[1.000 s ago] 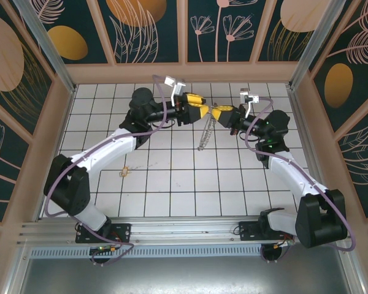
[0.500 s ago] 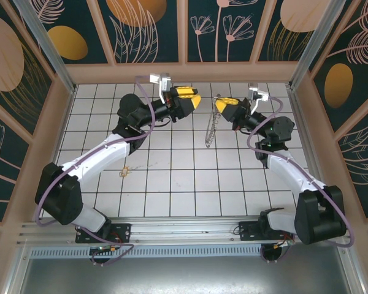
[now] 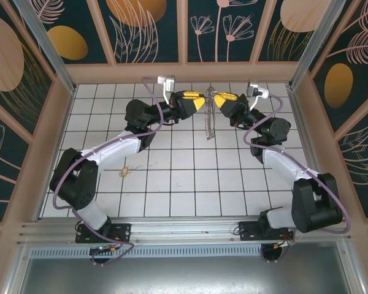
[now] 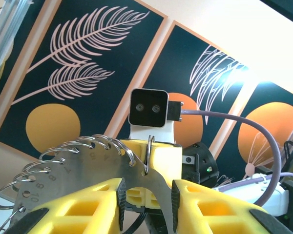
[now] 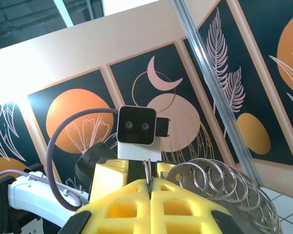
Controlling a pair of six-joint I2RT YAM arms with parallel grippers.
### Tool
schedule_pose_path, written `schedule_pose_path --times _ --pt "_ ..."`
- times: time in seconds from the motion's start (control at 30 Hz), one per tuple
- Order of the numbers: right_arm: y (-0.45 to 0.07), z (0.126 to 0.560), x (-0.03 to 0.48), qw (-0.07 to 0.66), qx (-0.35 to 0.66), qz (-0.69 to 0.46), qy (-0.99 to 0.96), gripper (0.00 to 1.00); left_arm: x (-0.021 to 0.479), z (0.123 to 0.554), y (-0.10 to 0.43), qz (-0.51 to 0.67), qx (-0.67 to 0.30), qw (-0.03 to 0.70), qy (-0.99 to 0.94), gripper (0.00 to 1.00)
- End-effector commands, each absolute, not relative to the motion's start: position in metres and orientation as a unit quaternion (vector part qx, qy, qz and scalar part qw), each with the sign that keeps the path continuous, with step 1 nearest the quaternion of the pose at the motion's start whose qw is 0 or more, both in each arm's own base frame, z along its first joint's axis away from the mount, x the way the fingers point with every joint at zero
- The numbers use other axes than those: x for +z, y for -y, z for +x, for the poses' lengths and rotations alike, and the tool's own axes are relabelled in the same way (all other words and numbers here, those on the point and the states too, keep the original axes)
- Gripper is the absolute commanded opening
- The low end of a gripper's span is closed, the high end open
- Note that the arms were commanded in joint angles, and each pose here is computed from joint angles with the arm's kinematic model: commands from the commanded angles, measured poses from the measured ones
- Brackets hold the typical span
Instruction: Put the keys on the keyring
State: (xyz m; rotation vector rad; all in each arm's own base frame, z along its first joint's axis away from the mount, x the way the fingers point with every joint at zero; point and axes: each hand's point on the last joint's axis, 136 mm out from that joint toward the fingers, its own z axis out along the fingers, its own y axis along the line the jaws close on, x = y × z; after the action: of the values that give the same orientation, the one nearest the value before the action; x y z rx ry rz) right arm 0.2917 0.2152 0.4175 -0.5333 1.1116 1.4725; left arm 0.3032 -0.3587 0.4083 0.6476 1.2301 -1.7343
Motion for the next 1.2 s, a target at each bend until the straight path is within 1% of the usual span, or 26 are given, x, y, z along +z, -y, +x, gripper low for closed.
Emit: schedule_pose_path --times 0.0,0.53,0.9,1.0,1.1,1.17 --pt "-0.215 0.278 0.446 0.601 0.632 -0.250 -0.421 0.00 0.432 0.290 0.352 0.281 -0.715 0.454 -0.451 0.32" --pt "-0.227 0.278 0.440 0.583 0.645 -0.257 -0.422 0.00 0.434 0.290 0.354 0.282 -0.723 0.448 -0.443 0.29" --pt "-0.234 0.278 0.436 0.573 0.651 -0.260 -0.425 0.00 0.437 0.290 0.353 0.283 -0.725 0.448 -0.441 0.29" --pt "-0.236 0.278 0.435 0.571 0.652 -0.261 -0.425 0.00 0.437 0.289 0.353 0.283 -0.725 0.447 -0.441 0.31" --pt "-0.238 0.278 0.434 0.568 0.653 -0.261 -0.428 0.00 0.437 0.290 0.353 0.282 -0.725 0.447 -0.441 0.39" --pt "-0.238 0.280 0.433 0.568 0.653 -0.259 -0.429 0.00 0.436 0.290 0.353 0.281 -0.725 0.447 -0.443 0.41"
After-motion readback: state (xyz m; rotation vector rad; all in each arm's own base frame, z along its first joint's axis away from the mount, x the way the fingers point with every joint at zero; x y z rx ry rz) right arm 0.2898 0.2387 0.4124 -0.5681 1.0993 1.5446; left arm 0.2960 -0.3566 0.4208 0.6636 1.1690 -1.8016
